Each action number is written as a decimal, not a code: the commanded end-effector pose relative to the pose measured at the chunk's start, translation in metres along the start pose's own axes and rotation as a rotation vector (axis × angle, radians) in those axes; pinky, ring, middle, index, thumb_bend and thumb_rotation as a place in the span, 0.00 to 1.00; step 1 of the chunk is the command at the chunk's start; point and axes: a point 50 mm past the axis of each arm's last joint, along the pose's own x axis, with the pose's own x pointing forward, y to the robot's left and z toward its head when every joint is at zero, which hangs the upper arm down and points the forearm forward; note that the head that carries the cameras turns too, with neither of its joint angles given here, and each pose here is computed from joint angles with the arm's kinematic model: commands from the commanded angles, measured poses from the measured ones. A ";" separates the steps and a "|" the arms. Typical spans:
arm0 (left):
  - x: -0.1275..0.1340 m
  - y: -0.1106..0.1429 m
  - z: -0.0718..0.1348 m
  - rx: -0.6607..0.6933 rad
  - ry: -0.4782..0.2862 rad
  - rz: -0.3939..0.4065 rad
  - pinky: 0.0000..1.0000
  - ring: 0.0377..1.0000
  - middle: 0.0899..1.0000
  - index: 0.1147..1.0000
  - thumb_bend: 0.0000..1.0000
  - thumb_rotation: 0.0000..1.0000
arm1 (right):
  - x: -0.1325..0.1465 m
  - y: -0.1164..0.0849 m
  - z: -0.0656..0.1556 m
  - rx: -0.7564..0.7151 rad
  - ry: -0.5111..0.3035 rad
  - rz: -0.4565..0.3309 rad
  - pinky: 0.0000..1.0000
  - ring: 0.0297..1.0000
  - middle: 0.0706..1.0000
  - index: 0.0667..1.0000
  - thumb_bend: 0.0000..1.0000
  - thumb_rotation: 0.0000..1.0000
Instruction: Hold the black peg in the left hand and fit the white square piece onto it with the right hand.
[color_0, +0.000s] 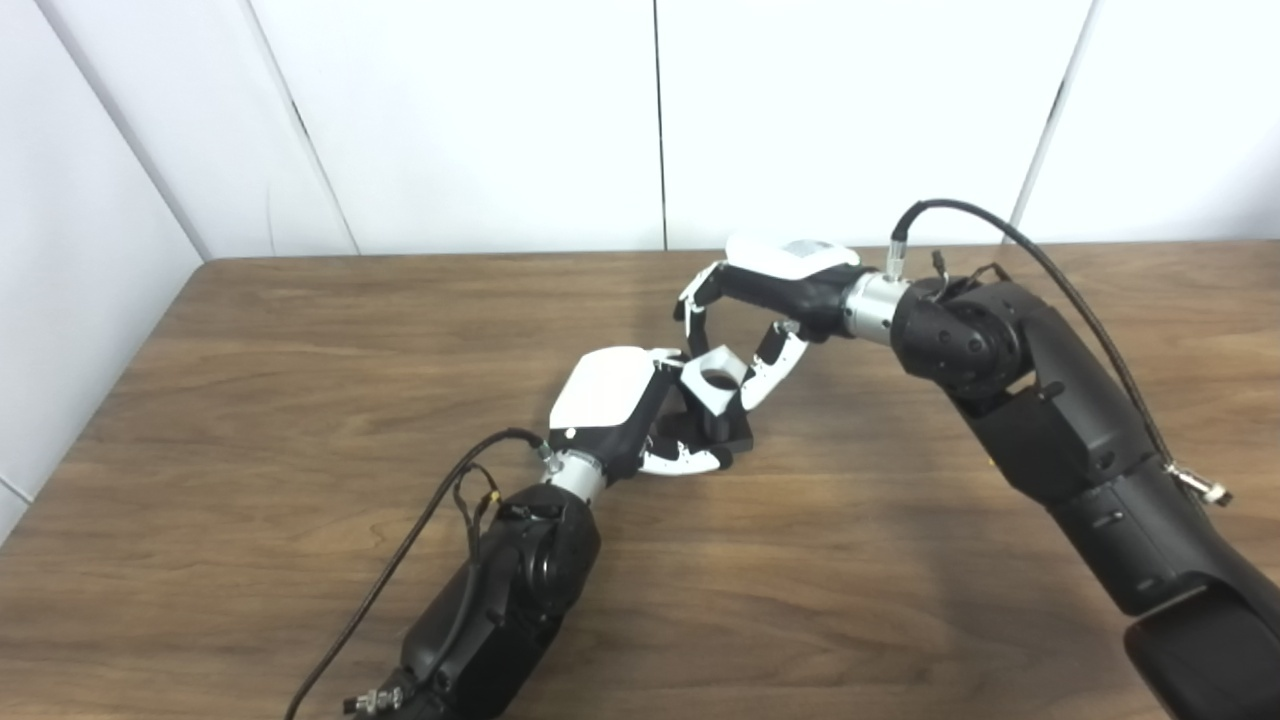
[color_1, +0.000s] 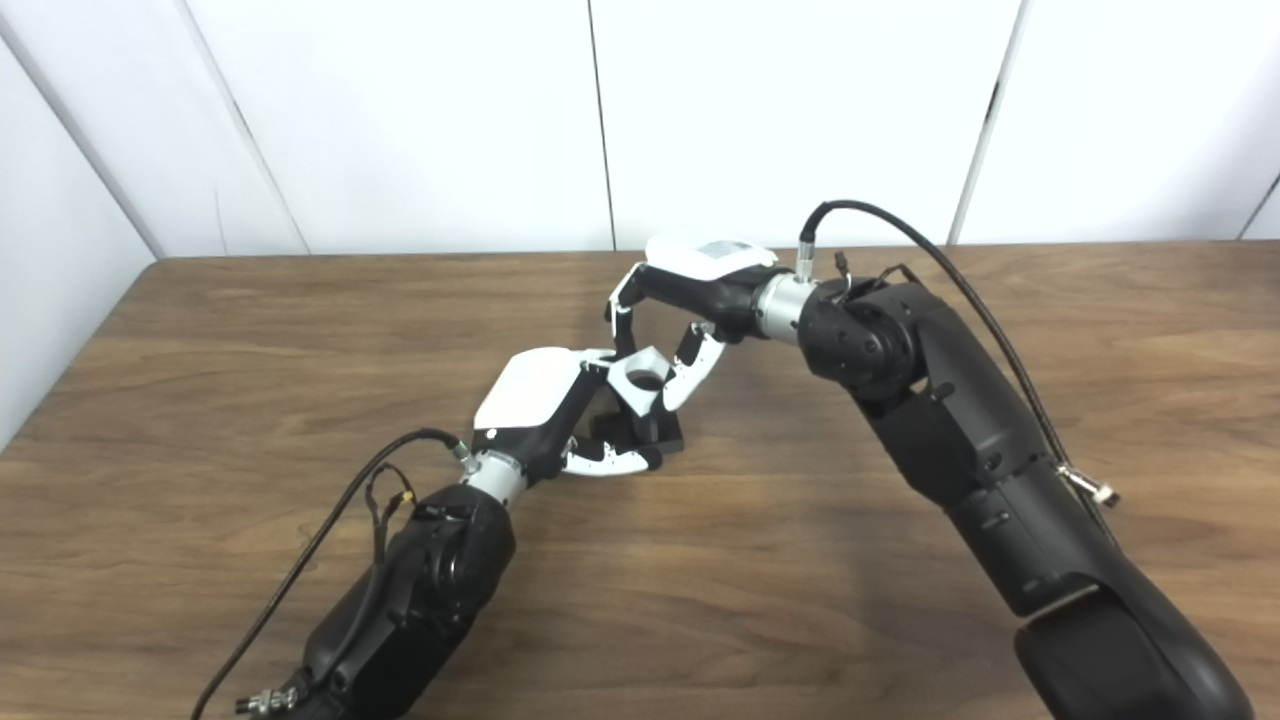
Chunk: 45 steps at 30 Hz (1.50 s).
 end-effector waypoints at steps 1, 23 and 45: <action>-0.011 -0.034 -0.009 0.044 0.063 -0.148 0.79 0.85 0.83 0.43 0.52 0.08 | 0.004 -0.027 0.013 -0.041 -0.041 -0.074 0.86 0.86 0.76 0.44 0.52 0.13; -0.012 -0.029 -0.012 0.052 0.072 -0.141 0.79 0.85 0.84 0.43 0.52 0.08 | 0.001 0.020 -0.008 0.004 0.017 0.010 0.87 0.86 0.76 0.44 0.52 0.13; -0.014 -0.025 -0.016 0.056 0.074 -0.140 0.79 0.84 0.83 0.43 0.52 0.08 | -0.016 0.025 -0.035 -0.028 0.196 0.071 0.84 0.92 0.96 1.00 1.00 0.31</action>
